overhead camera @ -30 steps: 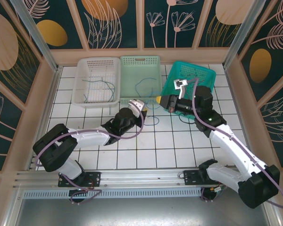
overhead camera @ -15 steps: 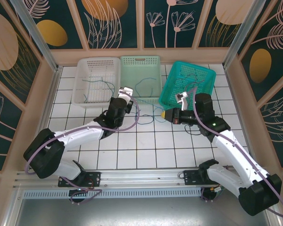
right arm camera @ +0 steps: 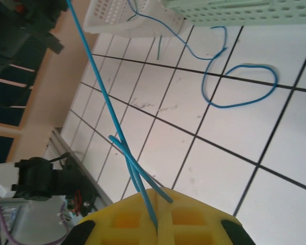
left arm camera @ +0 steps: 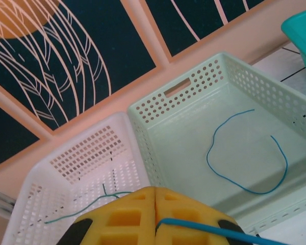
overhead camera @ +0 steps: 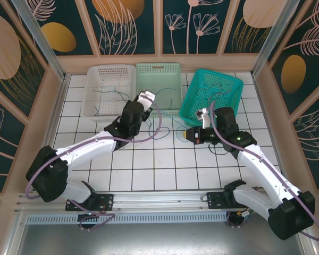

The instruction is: Untangle the cables

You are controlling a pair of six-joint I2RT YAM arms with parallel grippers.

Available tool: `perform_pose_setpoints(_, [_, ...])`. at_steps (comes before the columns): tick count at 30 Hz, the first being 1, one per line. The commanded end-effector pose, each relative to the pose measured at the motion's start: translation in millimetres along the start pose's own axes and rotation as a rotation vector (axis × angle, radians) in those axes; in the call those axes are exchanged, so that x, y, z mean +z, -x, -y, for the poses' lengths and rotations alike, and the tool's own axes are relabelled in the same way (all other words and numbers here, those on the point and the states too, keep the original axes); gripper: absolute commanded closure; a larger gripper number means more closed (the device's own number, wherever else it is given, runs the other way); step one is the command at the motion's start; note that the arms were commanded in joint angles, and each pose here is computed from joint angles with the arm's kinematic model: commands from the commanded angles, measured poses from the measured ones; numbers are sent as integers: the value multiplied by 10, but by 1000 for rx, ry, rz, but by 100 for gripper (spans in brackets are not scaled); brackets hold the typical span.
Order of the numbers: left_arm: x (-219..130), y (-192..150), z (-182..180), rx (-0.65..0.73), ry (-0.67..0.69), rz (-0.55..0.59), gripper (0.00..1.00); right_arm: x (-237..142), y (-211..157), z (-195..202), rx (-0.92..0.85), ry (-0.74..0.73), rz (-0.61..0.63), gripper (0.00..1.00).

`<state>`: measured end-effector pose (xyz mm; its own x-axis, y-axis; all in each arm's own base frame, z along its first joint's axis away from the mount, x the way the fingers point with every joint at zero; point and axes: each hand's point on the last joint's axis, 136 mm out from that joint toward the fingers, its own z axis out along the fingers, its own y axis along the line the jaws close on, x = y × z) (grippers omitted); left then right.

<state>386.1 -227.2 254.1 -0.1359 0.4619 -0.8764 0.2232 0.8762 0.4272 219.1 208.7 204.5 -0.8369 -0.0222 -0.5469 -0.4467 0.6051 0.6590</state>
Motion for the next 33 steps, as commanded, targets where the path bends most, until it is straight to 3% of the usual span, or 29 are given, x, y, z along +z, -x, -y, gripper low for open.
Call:
perform_pose_setpoints(1, [-148, 194, -1312, -101, 420, -19, 100, -73, -533, 403, 123, -189, -187, 100])
perform_pose_setpoints(5, [-256, 301, -1453, -101, 441, -5, 100, -65, -458, 388, 89, -188, -179, 100])
perform_pose_setpoints(9, [-325, 358, -1415, -138, 374, 11, 100, -106, -317, 360, 41, -205, -141, 90])
perform_pose_setpoints(11, [-349, 367, -1334, -176, 306, 25, 100, -160, -176, 352, 6, -230, -78, 81])
perform_pose_setpoints(12, [-354, 368, -1283, -192, 270, 30, 100, -185, -114, 341, -10, -237, -48, 72])
perform_pose_setpoints(13, [-357, 374, -1214, -211, 223, 37, 100, -213, -41, 343, -22, -251, -9, 54])
perform_pose_setpoints(14, [-369, 378, -1166, -229, 189, 42, 100, -248, 40, 326, -39, -258, 33, 46])
perform_pose_setpoints(16, [-396, 407, -1097, -260, 135, 53, 100, -319, 176, 294, -68, -270, 114, 39])
perform_pose_setpoints(23, [-522, 532, -969, -360, 5, 100, 100, -577, 471, -64, -39, -183, 311, 43])
perform_pose_setpoints(29, [-578, 625, -804, -430, -116, 129, 100, -572, 563, -255, -14, -120, 473, 40])
perform_pose_setpoints(33, [-607, 688, -688, -482, -196, 139, 100, -491, 614, -517, -26, 32, 504, 39])
